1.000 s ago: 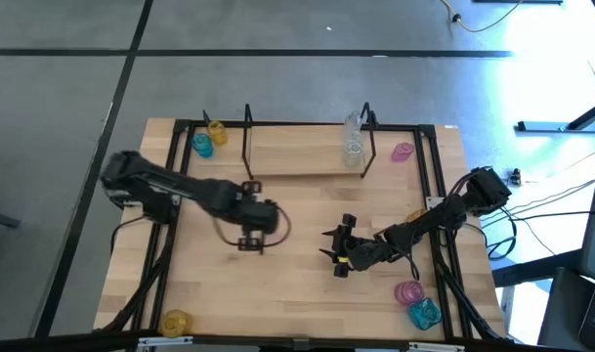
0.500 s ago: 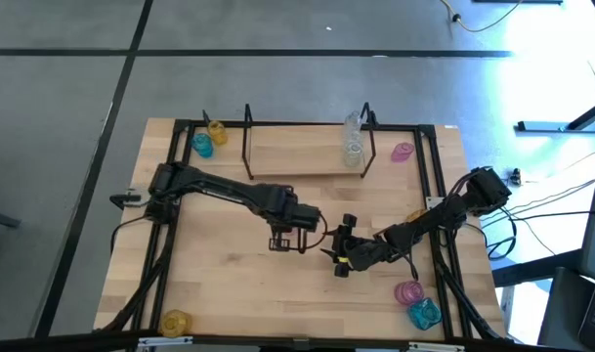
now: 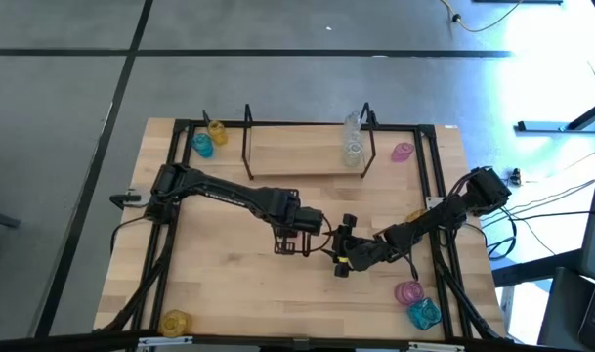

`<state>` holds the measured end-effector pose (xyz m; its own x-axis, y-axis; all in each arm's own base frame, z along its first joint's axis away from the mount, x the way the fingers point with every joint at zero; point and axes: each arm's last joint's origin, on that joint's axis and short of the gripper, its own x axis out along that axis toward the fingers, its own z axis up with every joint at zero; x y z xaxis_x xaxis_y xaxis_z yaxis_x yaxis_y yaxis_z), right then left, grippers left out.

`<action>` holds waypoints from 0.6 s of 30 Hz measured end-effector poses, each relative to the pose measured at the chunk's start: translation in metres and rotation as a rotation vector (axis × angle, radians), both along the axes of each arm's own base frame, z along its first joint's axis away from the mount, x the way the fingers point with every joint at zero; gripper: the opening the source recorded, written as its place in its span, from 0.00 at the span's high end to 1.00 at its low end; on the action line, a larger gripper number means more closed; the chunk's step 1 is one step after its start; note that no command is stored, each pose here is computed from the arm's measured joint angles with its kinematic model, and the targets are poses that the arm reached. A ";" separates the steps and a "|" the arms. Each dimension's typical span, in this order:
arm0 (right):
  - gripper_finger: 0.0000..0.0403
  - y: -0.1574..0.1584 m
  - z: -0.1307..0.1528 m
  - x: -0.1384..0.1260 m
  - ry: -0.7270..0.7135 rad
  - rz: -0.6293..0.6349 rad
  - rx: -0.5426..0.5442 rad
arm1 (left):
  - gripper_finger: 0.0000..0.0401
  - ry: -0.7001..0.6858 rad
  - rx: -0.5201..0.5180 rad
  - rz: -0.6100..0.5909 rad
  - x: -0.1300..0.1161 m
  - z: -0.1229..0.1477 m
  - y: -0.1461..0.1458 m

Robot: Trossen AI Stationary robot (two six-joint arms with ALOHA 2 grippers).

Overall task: Sort vases onto shelf
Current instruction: Put the left violet vase to the left side of the top transparent vase on the shelf

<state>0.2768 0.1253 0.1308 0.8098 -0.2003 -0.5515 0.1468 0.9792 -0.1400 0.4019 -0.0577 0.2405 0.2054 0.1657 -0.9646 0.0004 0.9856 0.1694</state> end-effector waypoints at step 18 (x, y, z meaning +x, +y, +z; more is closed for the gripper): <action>0.46 0.000 0.000 0.000 0.006 0.000 -0.003 | 0.77 -0.055 0.010 -0.011 -0.013 0.026 -0.002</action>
